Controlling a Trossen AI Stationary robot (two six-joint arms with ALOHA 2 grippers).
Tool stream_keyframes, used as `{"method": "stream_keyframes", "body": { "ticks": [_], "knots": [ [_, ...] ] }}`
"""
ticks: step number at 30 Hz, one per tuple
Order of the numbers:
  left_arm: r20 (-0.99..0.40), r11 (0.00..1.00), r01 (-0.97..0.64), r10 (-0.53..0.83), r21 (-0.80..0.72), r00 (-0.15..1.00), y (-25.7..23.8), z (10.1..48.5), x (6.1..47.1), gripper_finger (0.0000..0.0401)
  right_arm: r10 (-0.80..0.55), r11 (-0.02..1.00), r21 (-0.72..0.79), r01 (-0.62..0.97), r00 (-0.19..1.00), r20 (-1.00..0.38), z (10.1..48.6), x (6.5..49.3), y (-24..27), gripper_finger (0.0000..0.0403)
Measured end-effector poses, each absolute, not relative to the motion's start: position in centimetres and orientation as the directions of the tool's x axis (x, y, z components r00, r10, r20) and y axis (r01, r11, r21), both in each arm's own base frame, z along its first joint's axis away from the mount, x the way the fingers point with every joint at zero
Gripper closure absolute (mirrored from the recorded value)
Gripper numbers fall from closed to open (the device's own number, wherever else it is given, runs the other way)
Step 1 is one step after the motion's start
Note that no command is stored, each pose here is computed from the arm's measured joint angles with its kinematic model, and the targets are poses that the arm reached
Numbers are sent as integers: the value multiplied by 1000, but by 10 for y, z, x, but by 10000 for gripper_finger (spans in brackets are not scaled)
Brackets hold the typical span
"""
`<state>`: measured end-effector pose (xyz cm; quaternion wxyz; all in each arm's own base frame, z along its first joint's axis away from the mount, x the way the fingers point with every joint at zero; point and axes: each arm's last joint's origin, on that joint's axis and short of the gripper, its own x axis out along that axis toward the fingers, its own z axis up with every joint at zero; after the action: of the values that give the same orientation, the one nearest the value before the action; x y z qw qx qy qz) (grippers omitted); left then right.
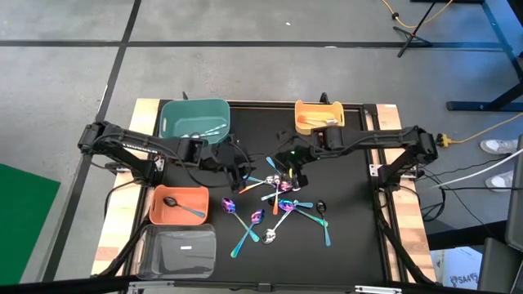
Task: Sort silverware by color (type)
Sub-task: Put the orange spoon into the yellow bin
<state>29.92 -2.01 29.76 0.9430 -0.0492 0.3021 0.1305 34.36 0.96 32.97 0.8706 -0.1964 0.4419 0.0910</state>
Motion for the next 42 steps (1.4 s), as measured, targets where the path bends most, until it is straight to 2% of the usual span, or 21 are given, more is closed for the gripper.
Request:
{"method": "stream_keyframes", "body": {
  "ticks": [19, 34, 42],
  "knots": [
    [-615, 984, -179, 154, 21, 773, -44, 299, 289, 283, 135, 931, -147, -334, 691, -710, 329, 364, 20, 340],
    [-685, 987, -158, 141, 37, 715, -54, 324, 225, 283, 152, 927, -96, -363, 596, -789, 256, 410, 22, 340],
    [-675, 985, -157, 165, 74, 719, -57, 331, 209, 283, 139, 928, -77, -365, 530, -836, 212, 428, 23, 340]
  ]
}}
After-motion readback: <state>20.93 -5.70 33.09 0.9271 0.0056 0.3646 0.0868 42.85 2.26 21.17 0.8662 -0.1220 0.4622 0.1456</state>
